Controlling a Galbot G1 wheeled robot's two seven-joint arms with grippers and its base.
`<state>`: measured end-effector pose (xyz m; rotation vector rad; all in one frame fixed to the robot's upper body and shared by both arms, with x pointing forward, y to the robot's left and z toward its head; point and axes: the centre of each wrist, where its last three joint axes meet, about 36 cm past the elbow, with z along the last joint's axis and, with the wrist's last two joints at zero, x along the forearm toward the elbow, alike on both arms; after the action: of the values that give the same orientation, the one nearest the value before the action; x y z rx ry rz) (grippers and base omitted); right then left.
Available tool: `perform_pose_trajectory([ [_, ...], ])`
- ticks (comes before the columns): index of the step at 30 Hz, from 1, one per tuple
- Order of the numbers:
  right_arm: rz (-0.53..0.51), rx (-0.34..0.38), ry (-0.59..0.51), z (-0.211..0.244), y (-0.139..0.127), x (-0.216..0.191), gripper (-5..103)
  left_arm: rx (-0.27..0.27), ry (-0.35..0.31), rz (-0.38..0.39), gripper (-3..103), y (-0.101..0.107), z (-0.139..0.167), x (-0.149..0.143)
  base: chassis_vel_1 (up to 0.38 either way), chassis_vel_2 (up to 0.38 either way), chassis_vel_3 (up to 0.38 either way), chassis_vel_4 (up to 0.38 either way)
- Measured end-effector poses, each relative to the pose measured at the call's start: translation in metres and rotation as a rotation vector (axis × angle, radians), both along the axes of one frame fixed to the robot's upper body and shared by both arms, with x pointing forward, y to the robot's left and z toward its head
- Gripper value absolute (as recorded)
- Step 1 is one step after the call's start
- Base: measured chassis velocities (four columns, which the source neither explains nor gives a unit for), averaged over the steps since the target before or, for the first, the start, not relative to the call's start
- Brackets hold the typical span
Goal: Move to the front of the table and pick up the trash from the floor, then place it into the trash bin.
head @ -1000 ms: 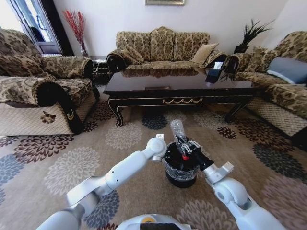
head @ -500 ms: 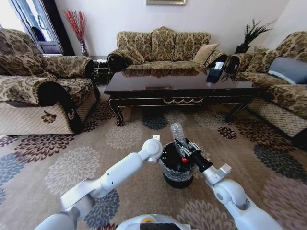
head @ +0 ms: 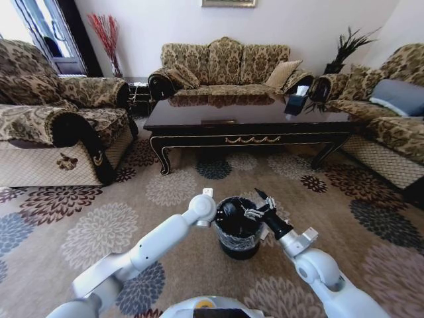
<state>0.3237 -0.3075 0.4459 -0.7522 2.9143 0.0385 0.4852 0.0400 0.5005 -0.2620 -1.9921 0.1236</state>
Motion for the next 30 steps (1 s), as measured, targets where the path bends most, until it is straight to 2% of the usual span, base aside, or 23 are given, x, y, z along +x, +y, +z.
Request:
perform_pose_trajectory([
  [2,-0.016,0.011,-0.008,0.005,-0.004,0.003,100,0.006,-0.003,0.034,0,0.015,-0.001,0.005,0.000,0.000,0.000,0.000],
  [7,-0.054,0.035,-0.012,0.008,-0.013,0.012,100,0.007,-0.013,0.067,0,0.032,0.003,0.008,0.000,0.000,0.000,0.000],
  [10,-0.123,0.065,0.002,0.004,-0.027,0.027,100,-0.008,-0.012,0.133,0,0.061,0.005,0.018,0.000,0.000,0.000,0.000],
  [11,-0.123,0.065,0.002,0.004,-0.027,0.027,100,-0.008,-0.012,0.133,0,0.061,0.005,0.018,0.000,0.000,0.000,0.000],
  [16,-0.235,0.066,0.084,-0.031,-0.053,0.044,100,0.007,-0.007,0.240,0,0.114,-0.002,0.028,0.000,0.000,0.000,0.000],
  [22,-0.314,0.062,0.162,-0.066,-0.063,0.052,100,-0.005,0.000,0.295,0,0.139,-0.005,0.031,0.000,0.000,0.000,0.000],
  [25,-0.365,0.026,0.219,-0.095,-0.071,0.059,100,-0.012,0.003,0.325,0,0.152,-0.005,0.032,0.000,0.000,0.000,0.000],
  [30,-0.424,-0.069,0.283,-0.135,-0.082,0.065,100,-0.011,0.007,0.334,0,0.160,-0.008,0.027,0.000,0.000,0.000,0.000],
])
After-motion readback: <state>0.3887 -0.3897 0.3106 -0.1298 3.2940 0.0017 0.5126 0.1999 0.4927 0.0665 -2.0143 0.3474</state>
